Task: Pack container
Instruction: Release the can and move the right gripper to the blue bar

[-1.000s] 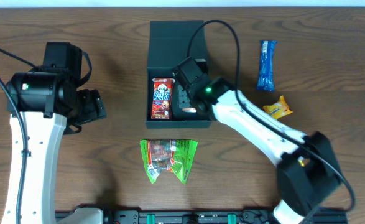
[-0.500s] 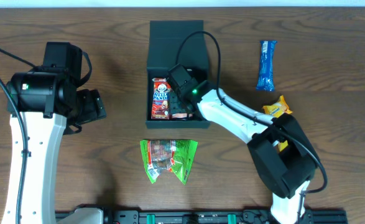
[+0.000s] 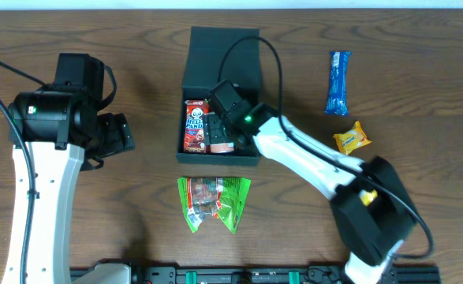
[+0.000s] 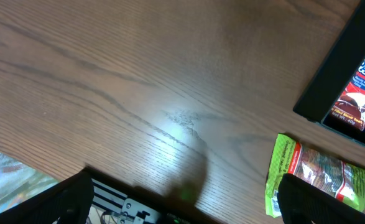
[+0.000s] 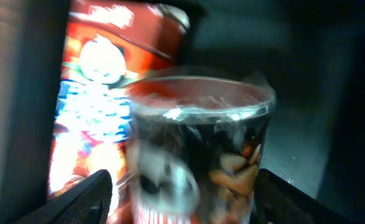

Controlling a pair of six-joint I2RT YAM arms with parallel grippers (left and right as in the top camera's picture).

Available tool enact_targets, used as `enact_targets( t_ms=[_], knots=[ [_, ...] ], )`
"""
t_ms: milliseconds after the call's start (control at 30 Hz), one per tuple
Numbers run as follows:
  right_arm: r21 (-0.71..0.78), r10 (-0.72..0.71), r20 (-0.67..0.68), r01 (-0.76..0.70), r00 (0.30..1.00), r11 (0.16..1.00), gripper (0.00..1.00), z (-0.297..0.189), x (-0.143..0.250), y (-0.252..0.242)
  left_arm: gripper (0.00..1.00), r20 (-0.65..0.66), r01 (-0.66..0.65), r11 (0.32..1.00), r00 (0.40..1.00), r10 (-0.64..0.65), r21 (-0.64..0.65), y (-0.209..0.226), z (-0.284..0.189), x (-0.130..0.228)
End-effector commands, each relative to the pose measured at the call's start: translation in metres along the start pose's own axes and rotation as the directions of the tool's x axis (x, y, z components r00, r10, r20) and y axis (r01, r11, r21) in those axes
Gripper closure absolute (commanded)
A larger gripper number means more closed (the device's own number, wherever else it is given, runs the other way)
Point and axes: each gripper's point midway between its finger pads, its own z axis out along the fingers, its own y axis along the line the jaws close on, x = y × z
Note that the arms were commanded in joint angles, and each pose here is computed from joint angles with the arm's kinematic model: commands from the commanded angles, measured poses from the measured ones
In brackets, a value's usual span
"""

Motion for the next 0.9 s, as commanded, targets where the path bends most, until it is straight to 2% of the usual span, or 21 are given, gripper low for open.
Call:
enact_targets(
  t_ms=[0, 133, 200, 300, 367, 433, 500, 600, 733, 867],
  knots=[
    [-0.020, 0.006, 0.115, -0.003, 0.993, 1.000, 0.27, -0.047, -0.026, 0.009, 0.05, -0.001, 0.006, 1.000, 1.000, -0.006, -0.020, 0.004, 0.001, 0.000],
    [0.019, 0.007, 0.151, -0.009, 0.989, 1.000, 0.29, -0.074, -0.029, -0.001, 0.05, -0.001, 0.006, 1.000, 1.000, -0.006, -0.020, 0.004, 0.001, 0.000],
    [0.044, 0.005, 0.159, -0.012, 0.987, 0.999, 0.34, -0.082, -0.029, -0.007, 0.05, -0.001, 0.006, 1.000, 1.000, -0.006, -0.020, 0.004, 0.001, 0.000],
    [0.118, -0.002, 0.178, -0.020, 0.984, 0.993, 0.47, -0.090, -0.029, -0.022, 0.05, -0.001, 0.006, 1.000, 1.000, -0.006, -0.020, 0.004, 0.001, 0.000],
    [0.209, -0.011, 0.199, -0.031, 0.980, 0.977, 0.49, -0.094, -0.032, -0.040, 0.05, -0.001, 0.006, 1.000, 1.000, -0.006, -0.020, 0.004, 0.001, 0.000],
    [0.312, -0.019, 0.221, -0.052, 0.975, 0.949, 0.49, -0.099, -0.035, -0.064, 0.05, -0.001, 0.006, 1.000, 1.000, -0.006, -0.020, 0.004, 0.001, 0.000],
    [0.383, -0.007, 0.239, -0.088, 0.971, 0.919, 0.40, -0.104, -0.041, -0.089, 0.05, -0.001, 0.006, 1.000, 1.000, -0.007, -0.020, 0.004, 0.001, 0.000],
    [0.370, 0.053, 0.213, -0.131, 0.976, 0.920, 0.37, -0.102, -0.048, -0.114, 0.05, -0.001, 0.006, 1.000, 1.000, -0.006, -0.020, 0.004, 0.001, 0.000],
    [0.251, 0.052, 0.111, -0.078, 0.992, 0.965, 0.32, -0.096, -0.058, -0.147, 0.05, -0.001, 0.006, 1.000, 1.000, -0.006, -0.020, 0.004, 0.001, 0.000],
    [0.289, 0.118, 0.141, -0.155, 0.983, 0.945, 0.34, -0.107, -0.073, -0.207, 0.05, -0.001, 0.006, 1.000, 1.000, -0.006, -0.020, 0.004, 0.001, 0.000]
  ],
)
